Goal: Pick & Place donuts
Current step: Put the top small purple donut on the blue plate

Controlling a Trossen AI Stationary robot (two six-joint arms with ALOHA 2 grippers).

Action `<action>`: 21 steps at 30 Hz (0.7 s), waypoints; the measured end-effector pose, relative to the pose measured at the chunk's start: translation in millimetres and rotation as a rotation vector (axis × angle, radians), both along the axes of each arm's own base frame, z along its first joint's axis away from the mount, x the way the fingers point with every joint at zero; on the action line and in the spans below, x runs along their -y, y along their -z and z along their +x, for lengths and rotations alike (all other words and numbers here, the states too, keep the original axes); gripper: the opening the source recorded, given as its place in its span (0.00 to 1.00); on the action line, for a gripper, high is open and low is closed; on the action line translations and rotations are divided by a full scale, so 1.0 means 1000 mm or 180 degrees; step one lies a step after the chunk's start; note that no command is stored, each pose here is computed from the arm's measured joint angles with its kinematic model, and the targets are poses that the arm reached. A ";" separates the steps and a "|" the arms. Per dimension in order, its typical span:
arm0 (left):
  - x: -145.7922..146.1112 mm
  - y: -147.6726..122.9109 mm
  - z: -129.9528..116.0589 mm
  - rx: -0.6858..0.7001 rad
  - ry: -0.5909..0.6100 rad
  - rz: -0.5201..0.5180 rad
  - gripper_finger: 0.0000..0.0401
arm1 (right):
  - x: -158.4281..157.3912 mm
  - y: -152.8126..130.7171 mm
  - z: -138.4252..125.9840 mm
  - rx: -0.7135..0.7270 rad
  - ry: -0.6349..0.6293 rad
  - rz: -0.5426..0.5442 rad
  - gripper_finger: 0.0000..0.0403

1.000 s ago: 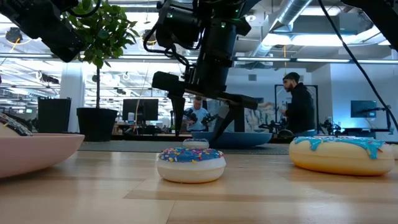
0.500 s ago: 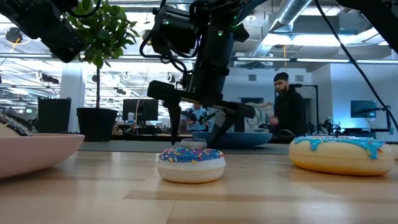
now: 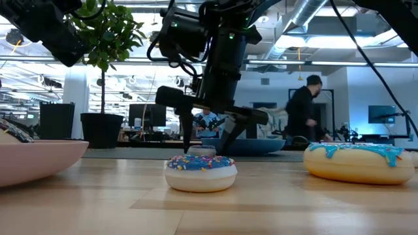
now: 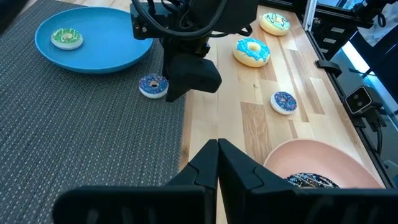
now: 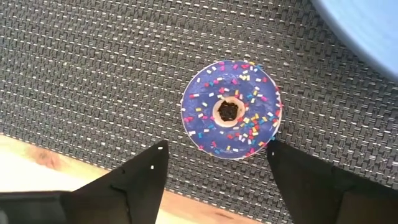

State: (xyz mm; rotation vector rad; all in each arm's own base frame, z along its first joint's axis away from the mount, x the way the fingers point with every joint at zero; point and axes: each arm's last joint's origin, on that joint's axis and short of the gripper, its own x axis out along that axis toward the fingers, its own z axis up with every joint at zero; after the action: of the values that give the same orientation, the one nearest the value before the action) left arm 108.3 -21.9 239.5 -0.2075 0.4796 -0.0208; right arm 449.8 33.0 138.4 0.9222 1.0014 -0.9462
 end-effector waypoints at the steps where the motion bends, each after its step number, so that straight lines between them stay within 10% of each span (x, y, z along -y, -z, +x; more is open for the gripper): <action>1: 0.000 0.000 0.000 0.0000 -0.0001 0.0001 0.00 | 0.000 0.000 0.000 0.0000 0.0001 0.0000 0.64; 21: 0.000 0.001 -0.001 -0.0042 -0.0001 0.0011 0.00 | -0.002 -0.004 -0.001 0.0006 -0.0045 0.0027 0.41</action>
State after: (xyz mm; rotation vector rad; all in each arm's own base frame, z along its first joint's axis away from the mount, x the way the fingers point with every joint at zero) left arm 107.8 -21.7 238.4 -0.2043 0.4928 -0.0183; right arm 448.7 34.6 142.5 0.9216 1.0099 -0.9297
